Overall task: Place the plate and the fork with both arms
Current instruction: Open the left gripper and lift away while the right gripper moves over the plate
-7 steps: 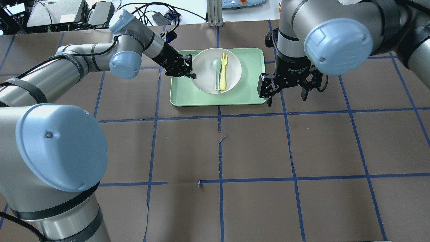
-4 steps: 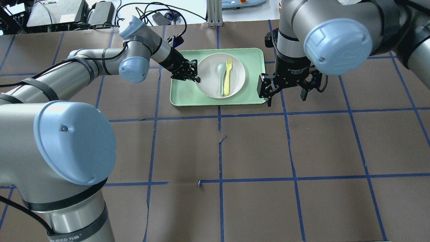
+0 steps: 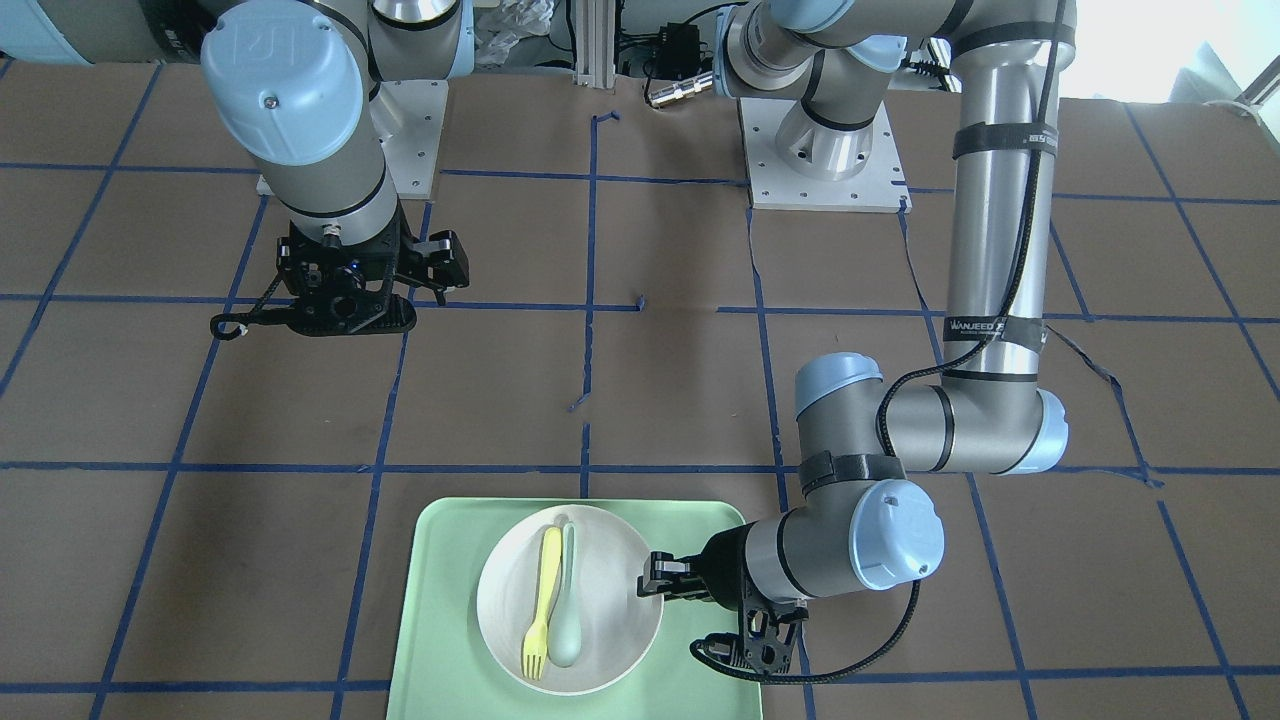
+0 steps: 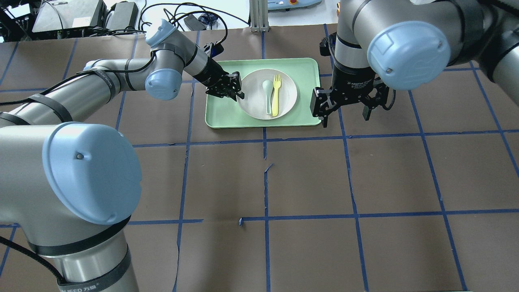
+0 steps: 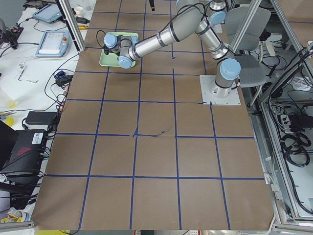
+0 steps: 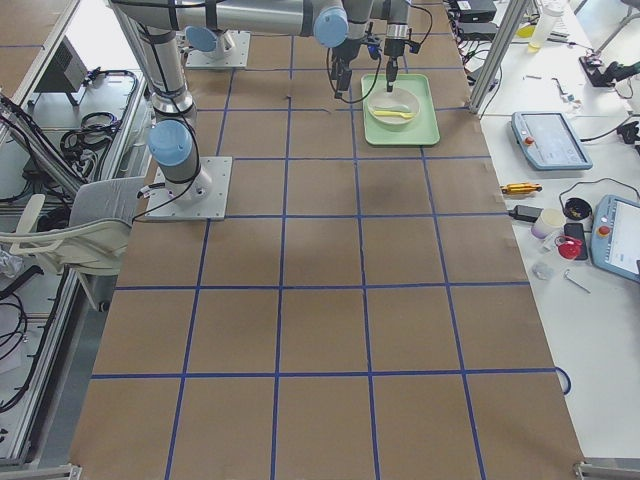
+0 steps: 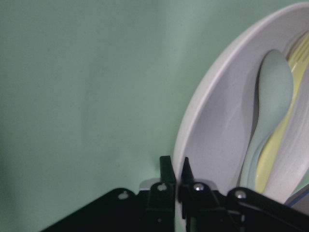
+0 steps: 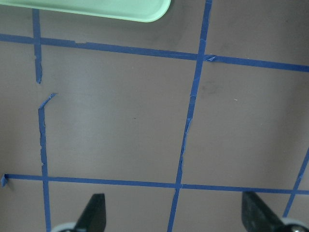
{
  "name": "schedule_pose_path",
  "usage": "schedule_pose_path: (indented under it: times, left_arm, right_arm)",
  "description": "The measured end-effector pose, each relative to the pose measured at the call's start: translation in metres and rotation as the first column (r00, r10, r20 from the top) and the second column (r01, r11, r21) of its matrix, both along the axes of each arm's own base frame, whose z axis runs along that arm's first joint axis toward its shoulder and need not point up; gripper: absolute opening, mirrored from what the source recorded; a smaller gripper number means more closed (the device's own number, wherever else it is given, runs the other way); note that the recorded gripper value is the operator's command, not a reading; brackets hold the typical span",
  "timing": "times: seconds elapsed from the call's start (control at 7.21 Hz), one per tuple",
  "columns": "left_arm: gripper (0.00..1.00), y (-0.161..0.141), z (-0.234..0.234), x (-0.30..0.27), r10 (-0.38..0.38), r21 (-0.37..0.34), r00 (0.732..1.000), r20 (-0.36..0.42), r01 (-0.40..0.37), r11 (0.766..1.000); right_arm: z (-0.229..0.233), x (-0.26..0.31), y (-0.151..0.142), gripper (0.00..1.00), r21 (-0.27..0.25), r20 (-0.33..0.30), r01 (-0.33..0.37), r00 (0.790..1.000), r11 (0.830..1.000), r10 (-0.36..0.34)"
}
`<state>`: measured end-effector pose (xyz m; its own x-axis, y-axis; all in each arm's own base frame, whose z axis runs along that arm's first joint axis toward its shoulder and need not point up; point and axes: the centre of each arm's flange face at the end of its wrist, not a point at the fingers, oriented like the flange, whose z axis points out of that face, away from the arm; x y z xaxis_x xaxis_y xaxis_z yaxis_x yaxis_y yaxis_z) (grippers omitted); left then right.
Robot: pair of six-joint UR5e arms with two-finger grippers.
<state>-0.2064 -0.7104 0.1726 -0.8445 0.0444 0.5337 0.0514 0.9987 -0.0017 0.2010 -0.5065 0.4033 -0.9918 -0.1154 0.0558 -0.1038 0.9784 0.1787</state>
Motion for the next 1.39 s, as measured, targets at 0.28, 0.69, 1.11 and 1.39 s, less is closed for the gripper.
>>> schedule_pose_path:
  times: [0.28,0.69,1.11,1.39]
  left_arm:
    - [1.00,-0.002,0.023,0.004,0.005,-0.074,0.998,0.061,-0.001,0.997]
    - [1.00,0.038,0.096,0.037,-0.019,0.005,0.906,0.422,0.019,1.000]
    - [1.00,0.119,0.202,0.071,-0.117,0.196,0.815,0.567,0.005,0.981]
    - [1.00,0.155,0.242,0.095,-0.146,0.250,0.790,0.596,-0.010,0.968]
  right_arm:
    - [0.005,0.001,-0.005,1.00,-0.036,0.007,0.001,1.000,0.999,-0.001]
    - [-0.004,0.005,-0.027,1.00,-0.115,0.031,0.024,0.999,0.993,-0.021]
    - [-0.018,0.017,-0.049,1.00,-0.188,0.099,0.099,0.992,0.977,-0.081]
    - [-0.046,0.026,-0.074,0.81,-0.247,0.119,0.127,0.988,0.961,-0.100]
